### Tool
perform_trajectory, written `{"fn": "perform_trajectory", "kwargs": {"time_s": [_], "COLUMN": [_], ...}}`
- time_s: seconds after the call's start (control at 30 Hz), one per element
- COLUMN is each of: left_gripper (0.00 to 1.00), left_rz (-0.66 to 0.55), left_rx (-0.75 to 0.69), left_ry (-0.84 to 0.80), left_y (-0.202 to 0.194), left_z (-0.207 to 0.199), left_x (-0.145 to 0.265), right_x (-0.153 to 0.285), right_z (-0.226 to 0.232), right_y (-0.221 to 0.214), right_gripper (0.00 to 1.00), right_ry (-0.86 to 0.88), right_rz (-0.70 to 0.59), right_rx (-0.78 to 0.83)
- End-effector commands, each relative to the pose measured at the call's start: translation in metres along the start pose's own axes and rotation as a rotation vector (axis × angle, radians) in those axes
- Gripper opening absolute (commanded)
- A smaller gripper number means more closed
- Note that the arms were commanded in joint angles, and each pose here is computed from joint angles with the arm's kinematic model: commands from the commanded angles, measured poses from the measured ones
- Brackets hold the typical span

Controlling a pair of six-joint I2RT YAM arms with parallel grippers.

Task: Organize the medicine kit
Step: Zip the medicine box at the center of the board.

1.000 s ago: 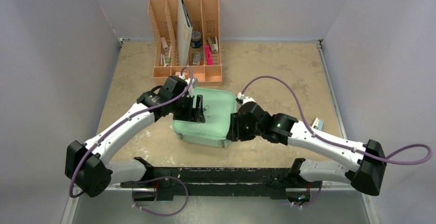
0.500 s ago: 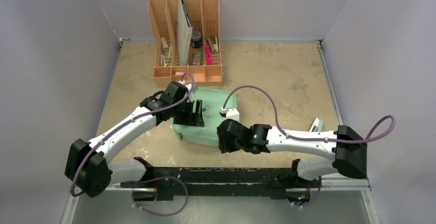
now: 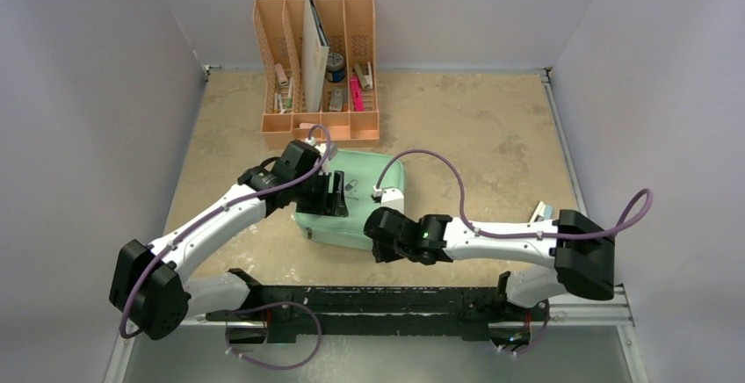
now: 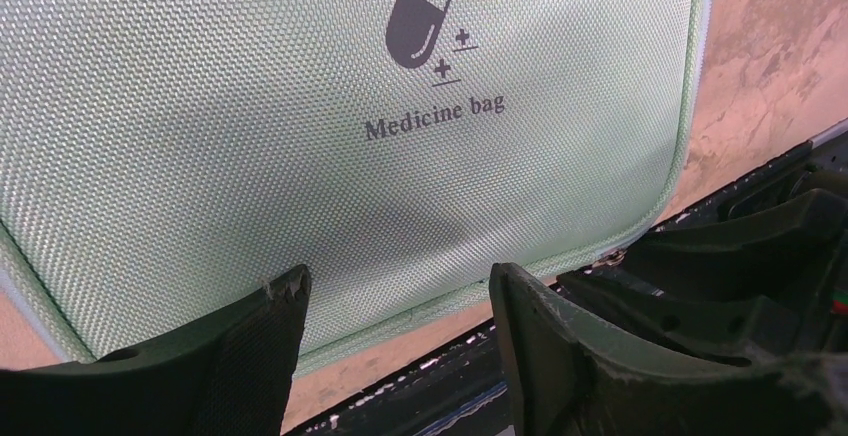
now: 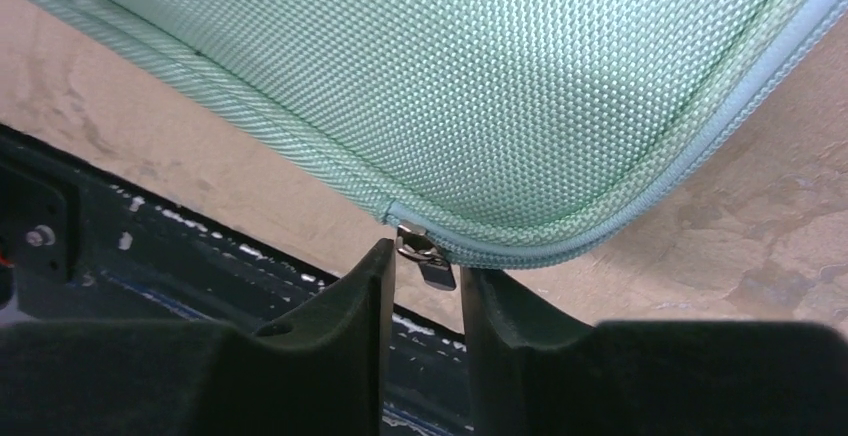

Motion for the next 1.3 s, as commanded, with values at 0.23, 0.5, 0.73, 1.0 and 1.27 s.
{"fn": "perform_trajectory", "kwargs": {"time_s": [0.23, 0.5, 0.73, 1.0, 1.27], "left_gripper": [0.65, 0.65, 0.65, 0.65, 0.70], "left_rz": [0.020, 0.030, 0.035, 0.044, -0.077], "left_rx": [0.008, -0.018, -0.016, -0.024, 0.050], "left_ry": [0.067, 0.125, 0.122, 0.141, 0.293], "left_y": [-0.015, -0.015, -0.015, -0.013, 0.020], "left_z": [0.012, 0.018, 0.018, 0.020, 0.015], "left_x": [-0.001, 0.000, 0.000, -0.002, 0.031], "right_x": [0.002, 0.021, 0.028, 0.018, 0.014], "right_z": [-0.007, -0.047, -0.066, -0.057, -0.020], "right_y": [0.008, -0.003, -0.004, -0.002, 0.012], "right_gripper": [0.00, 0.00, 0.00, 0.00, 0.00], "right_ry": [-0.084, -0.158, -0.203, -0.114, 0.055], "right_rz": [-0.056, -0.061, -0.107, -0.107, -0.129], "right_rx": [-0.009, 0.057, 0.085, 0.208, 0.237]}}
Point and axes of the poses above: each gripper's point midway between its finger pads, its own x axis back along the fingers, its own z axis along the line the jaws close on, y = z × x, the point moved 8 cm from there along x, back along the fingers, and after that the axes turned 6 degrees about -x, right-handed, at the moved point
